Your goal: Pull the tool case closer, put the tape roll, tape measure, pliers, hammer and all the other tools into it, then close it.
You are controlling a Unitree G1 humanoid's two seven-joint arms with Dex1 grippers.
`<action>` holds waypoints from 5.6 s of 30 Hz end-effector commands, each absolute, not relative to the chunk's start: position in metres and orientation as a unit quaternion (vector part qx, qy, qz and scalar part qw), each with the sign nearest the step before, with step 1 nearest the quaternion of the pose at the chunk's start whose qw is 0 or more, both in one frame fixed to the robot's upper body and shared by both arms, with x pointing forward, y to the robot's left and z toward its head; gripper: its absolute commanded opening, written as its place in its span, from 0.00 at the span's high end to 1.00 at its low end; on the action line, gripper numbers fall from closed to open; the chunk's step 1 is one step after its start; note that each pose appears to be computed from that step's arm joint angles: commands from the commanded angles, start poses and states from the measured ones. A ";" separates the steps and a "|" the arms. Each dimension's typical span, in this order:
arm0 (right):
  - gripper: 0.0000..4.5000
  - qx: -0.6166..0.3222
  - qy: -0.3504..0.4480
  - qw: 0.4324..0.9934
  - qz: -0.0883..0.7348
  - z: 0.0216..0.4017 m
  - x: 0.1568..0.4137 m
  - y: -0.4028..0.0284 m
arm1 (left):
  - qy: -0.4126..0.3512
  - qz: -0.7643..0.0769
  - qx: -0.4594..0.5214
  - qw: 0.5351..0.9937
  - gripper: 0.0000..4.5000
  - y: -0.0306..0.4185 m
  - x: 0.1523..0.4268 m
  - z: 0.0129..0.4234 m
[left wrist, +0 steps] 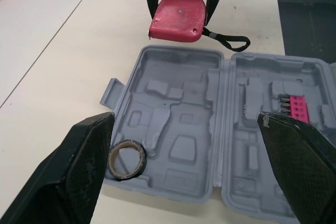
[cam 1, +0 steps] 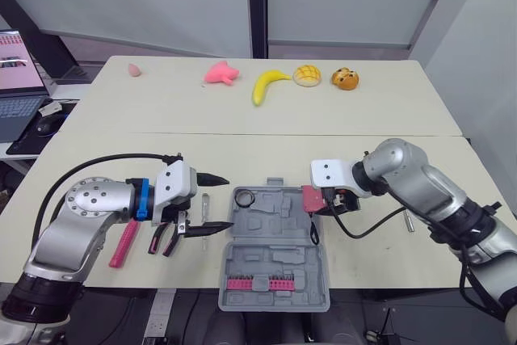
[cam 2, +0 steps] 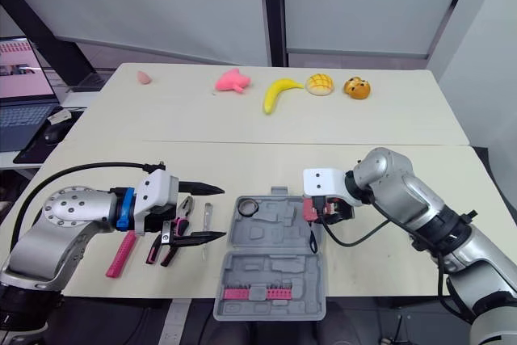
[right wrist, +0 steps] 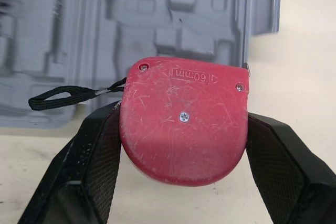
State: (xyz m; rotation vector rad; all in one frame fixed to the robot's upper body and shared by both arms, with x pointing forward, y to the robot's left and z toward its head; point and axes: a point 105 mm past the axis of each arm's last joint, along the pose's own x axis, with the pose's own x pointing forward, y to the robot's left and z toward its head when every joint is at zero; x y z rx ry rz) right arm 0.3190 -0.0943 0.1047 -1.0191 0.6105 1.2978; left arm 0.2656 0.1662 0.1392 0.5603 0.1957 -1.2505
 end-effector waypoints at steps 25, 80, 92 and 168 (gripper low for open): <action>0.30 -0.495 0.248 0.604 0.573 0.092 0.350 -0.062 | 0.082 -0.591 0.253 0.761 0.00 0.155 0.258 0.128; 0.53 -0.369 0.074 0.720 0.583 0.126 0.335 -0.059 | 0.071 -0.600 0.213 0.768 0.00 0.145 0.261 0.148; 0.53 -0.292 0.088 0.783 0.542 0.104 0.332 -0.077 | 0.063 -0.612 0.203 0.762 0.00 0.140 0.262 0.150; 0.01 -0.255 0.254 0.906 0.222 0.109 0.233 -0.303 | 0.262 -0.208 0.066 0.940 0.00 0.386 0.180 0.080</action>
